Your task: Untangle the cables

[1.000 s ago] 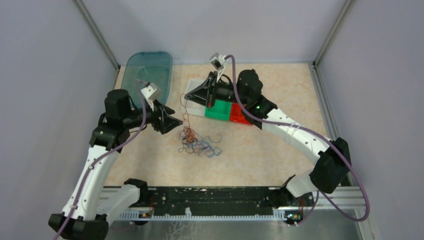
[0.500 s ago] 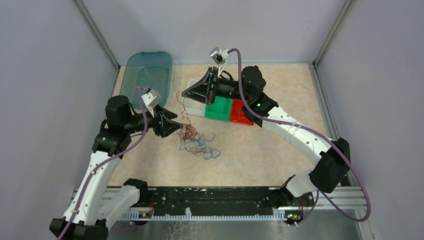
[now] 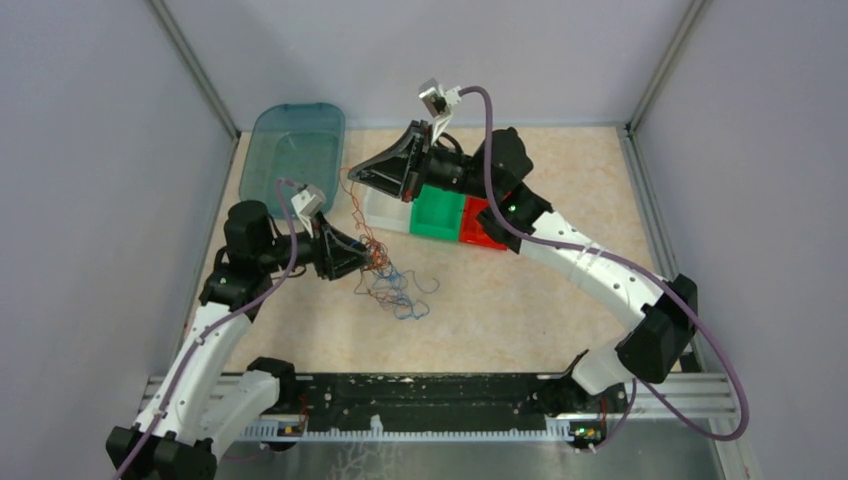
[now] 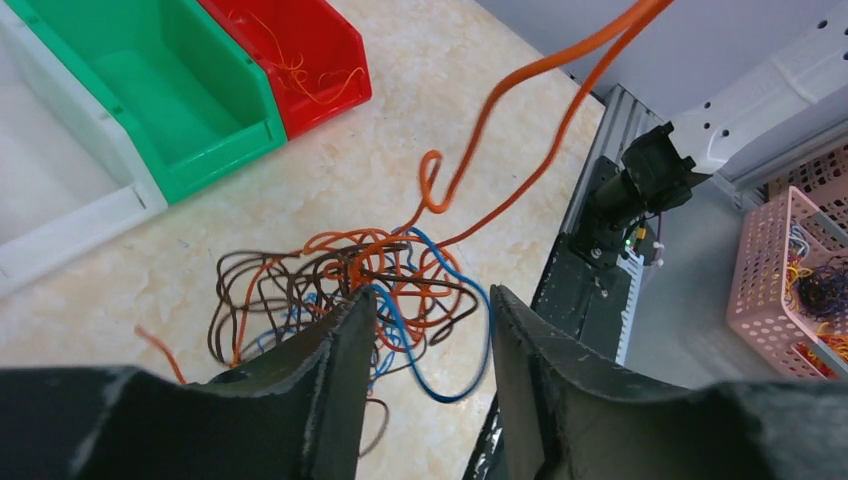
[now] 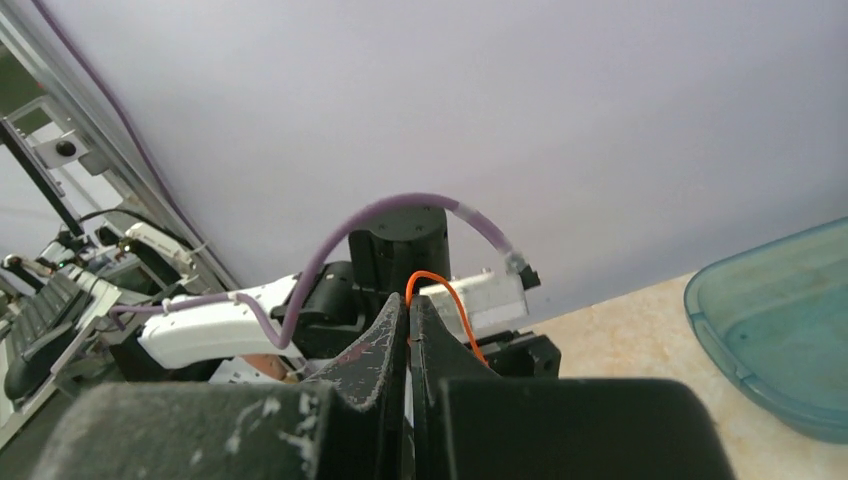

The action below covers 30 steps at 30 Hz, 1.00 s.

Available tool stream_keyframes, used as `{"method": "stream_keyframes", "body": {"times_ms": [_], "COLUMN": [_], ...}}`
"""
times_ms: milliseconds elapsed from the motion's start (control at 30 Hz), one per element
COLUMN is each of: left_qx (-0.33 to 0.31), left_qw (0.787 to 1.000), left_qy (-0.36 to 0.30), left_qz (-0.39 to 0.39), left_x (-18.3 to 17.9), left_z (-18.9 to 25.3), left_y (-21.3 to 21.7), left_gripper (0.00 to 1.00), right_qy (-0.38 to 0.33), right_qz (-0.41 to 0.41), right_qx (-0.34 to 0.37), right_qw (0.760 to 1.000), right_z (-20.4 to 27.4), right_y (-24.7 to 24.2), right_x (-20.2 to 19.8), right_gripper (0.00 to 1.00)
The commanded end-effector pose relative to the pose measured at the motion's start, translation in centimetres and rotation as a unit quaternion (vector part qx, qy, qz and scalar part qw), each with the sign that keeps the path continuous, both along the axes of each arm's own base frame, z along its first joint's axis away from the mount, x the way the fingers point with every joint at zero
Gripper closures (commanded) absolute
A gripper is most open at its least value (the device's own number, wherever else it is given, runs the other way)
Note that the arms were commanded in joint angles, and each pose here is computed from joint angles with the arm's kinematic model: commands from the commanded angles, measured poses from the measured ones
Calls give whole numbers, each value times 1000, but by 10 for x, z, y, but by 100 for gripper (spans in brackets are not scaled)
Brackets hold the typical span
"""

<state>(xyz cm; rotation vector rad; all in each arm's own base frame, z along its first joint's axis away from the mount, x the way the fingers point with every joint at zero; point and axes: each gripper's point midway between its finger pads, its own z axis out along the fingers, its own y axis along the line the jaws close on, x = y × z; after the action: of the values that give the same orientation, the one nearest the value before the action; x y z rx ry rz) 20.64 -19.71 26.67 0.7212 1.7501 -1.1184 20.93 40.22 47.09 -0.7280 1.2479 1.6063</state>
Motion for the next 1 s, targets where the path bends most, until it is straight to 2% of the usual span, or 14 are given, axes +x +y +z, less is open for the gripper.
{"method": "stream_keyframes", "body": {"times_ms": [0,67,200,267,600,967], "left_qx": [-17,-14,8,24,96,158], "left_qw": [1000,1000,999,997,987,960], "left_qy": [8,10,-2,-5,5,12], "left_qz": [-18,-9,37,69,126,232], "left_x": [-9,-7,8,18,27,54], "left_z": [0,-3,-9,-16,-67,-91], "left_y": [-5,-3,5,12,34,68], "left_gripper": [52,61,92,100,100,100], "right_qy": [-37,-38,-40,-47,-94,-122], "right_qz": [-9,-10,-12,-18,-82,-158], "right_qx": [60,63,68,69,82,131], "right_qw": [997,997,997,996,989,971], "right_z": [49,52,58,63,104,155], "right_y": [-7,-7,-9,-12,-37,-92], "right_x": [-9,-10,-11,-12,-9,0], "right_gripper": [100,100,100,100,100,100]}}
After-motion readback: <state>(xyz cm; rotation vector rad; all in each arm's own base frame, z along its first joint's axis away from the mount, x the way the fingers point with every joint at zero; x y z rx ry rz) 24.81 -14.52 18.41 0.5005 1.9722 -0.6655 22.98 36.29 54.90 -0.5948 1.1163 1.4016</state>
